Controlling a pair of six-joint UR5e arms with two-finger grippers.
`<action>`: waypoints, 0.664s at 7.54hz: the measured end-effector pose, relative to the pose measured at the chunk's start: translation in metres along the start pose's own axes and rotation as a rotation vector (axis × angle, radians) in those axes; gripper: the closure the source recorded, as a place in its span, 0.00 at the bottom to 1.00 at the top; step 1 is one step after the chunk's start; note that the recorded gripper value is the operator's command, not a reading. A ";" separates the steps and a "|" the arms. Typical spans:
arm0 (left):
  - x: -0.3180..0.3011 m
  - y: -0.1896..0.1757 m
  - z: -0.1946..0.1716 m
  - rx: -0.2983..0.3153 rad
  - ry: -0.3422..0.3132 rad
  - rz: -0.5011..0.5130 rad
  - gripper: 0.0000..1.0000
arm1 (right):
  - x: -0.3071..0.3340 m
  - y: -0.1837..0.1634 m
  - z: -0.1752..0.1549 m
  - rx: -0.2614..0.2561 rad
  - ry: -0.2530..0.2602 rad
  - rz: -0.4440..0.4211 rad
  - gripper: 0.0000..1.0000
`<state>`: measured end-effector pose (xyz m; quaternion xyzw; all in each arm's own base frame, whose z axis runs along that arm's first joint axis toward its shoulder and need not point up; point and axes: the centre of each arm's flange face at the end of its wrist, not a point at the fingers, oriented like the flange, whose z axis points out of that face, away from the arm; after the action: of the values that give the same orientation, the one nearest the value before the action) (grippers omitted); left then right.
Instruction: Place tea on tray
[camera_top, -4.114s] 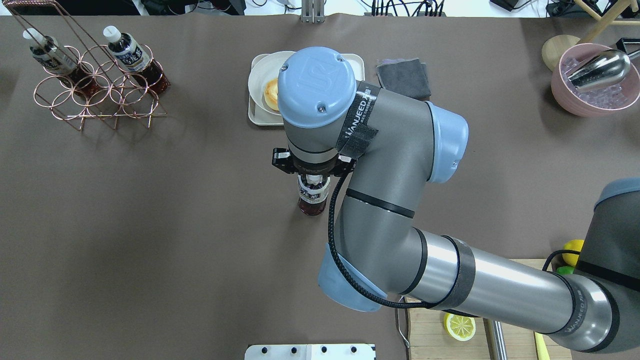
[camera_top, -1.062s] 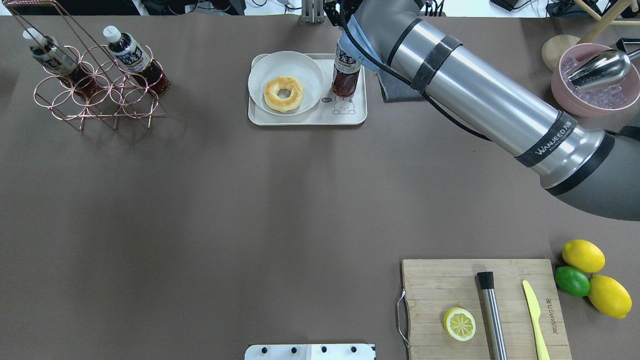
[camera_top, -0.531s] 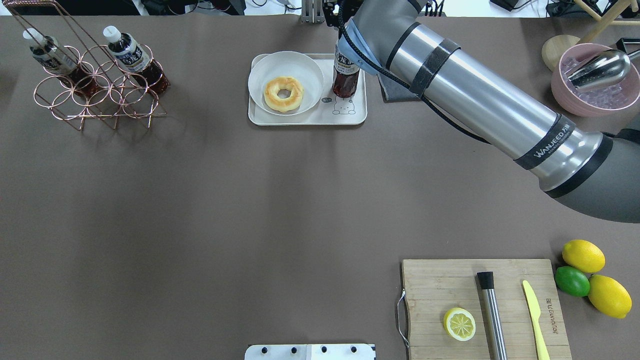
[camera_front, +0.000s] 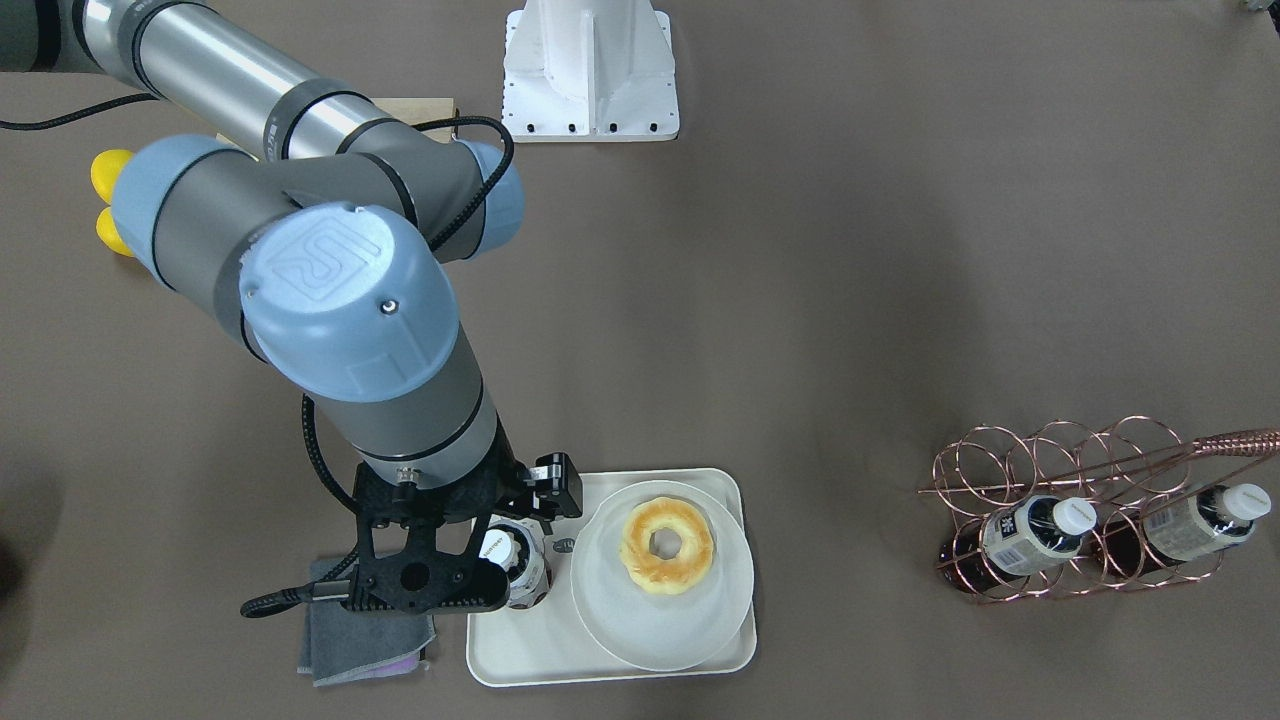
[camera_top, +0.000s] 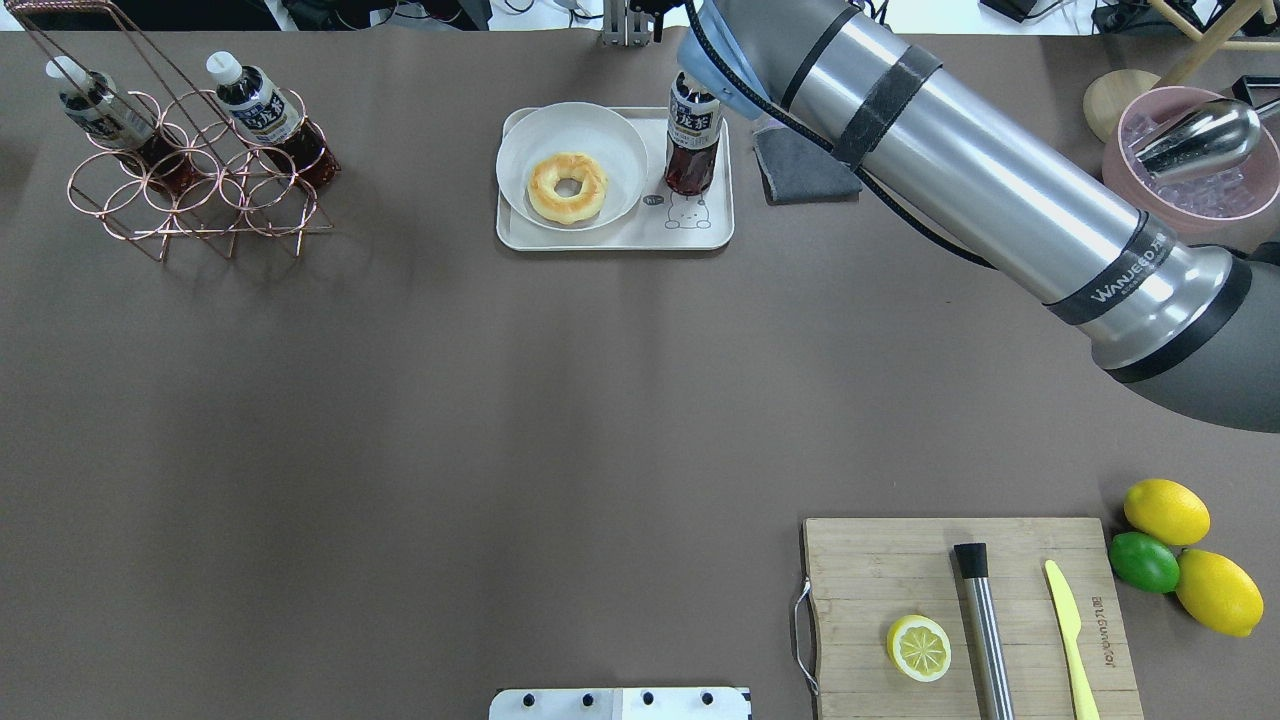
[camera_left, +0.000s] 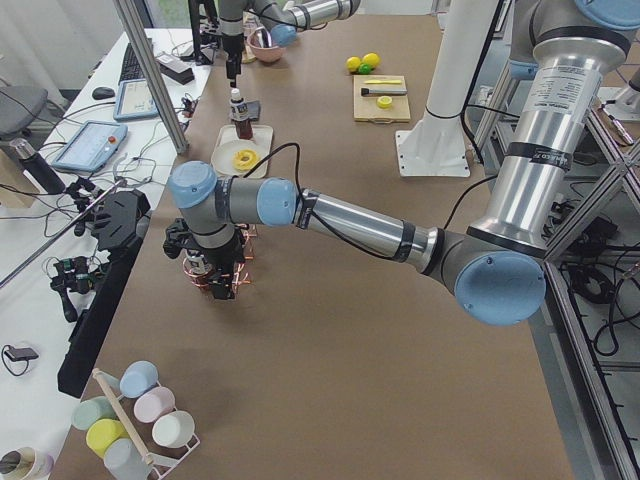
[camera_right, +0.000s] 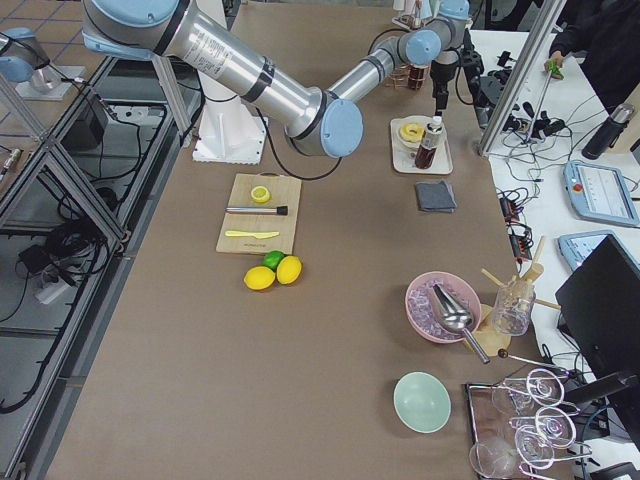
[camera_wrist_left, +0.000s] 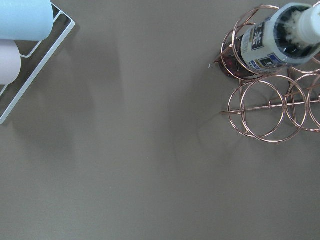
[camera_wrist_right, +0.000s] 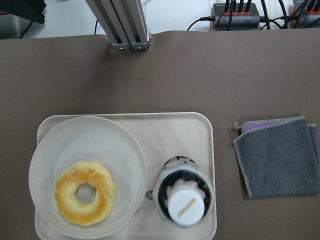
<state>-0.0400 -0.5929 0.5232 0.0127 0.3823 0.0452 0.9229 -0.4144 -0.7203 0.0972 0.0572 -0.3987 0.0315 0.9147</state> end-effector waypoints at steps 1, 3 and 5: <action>0.000 -0.001 0.000 0.001 0.000 0.003 0.02 | -0.006 0.014 -0.034 -0.017 -0.004 0.014 0.00; 0.000 -0.002 -0.001 0.003 -0.001 0.008 0.02 | 0.003 0.055 -0.088 -0.041 0.017 0.032 0.00; 0.000 -0.001 0.000 0.002 -0.001 0.008 0.02 | 0.108 0.081 -0.090 -0.032 0.048 -0.014 0.00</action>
<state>-0.0405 -0.5942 0.5232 0.0152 0.3820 0.0487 0.9228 -0.2842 -0.6266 0.1223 0.0446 -0.3766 0.0201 0.9251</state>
